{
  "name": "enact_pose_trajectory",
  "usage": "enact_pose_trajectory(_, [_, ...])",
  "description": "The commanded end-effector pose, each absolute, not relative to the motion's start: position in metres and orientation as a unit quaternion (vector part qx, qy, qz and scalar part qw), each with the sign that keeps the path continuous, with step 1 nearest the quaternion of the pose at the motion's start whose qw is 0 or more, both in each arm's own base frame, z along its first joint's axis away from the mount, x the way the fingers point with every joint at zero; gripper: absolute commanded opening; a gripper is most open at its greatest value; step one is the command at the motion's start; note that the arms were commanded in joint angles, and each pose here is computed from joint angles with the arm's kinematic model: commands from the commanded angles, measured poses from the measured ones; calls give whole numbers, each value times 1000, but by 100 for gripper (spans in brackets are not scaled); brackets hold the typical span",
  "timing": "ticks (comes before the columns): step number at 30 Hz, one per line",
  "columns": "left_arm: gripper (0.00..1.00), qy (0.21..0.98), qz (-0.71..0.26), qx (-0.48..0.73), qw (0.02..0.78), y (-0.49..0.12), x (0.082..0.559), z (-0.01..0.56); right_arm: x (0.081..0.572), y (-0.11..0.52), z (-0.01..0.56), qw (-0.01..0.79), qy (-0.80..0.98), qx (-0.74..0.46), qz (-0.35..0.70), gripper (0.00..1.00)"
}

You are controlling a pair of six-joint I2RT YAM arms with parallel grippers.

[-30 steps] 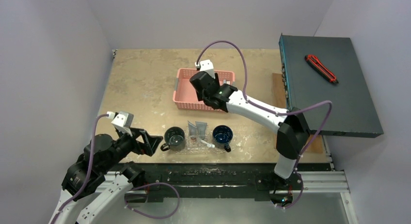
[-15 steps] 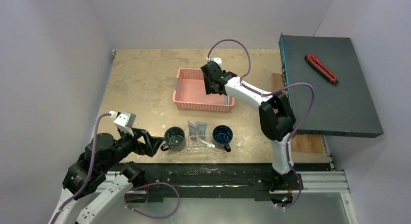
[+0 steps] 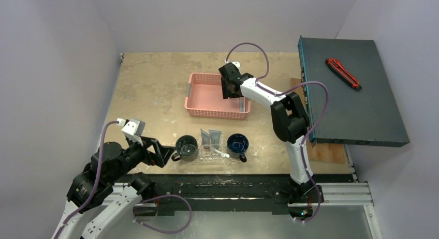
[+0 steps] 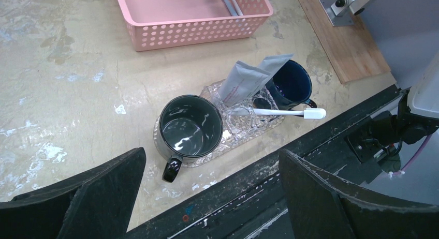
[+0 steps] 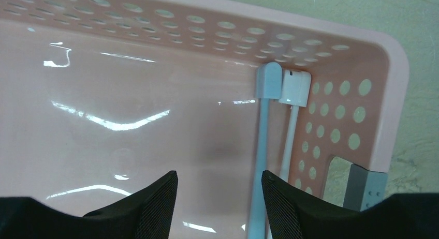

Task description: Prepare toiletry sets of a toothbrush and toothpaste on the tray

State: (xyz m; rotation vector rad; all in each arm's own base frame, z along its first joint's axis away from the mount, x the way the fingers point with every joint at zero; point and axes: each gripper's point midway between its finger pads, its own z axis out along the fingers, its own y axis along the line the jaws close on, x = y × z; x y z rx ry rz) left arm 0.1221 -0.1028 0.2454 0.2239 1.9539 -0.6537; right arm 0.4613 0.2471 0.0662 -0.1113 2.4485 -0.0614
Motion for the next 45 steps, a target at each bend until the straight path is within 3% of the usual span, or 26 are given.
enact_pose_trajectory(1, [100,800,-273,102,525,-107,129,253,472,246,75,343,938,-40,-21,63])
enact_pose_trajectory(13, [100,801,-271,102,524,-107,129,253,481,239,56,326,944,-36,-27,69])
enact_pose_trajectory(27, [100,803,-270,103,522,-107,130,252,471,253,23,270,961,-43,48,71])
enact_pose_trajectory(31, [100,803,-269,103,522,-107,130,252,467,257,20,264,961,-49,63,66])
enact_pose_trajectory(38, [100,803,-269,102,521,-107,131,252,462,251,16,258,963,-53,52,42])
enact_pose_trajectory(45, [100,803,-277,109,517,-110,128,252,458,244,9,254,965,-52,36,42])
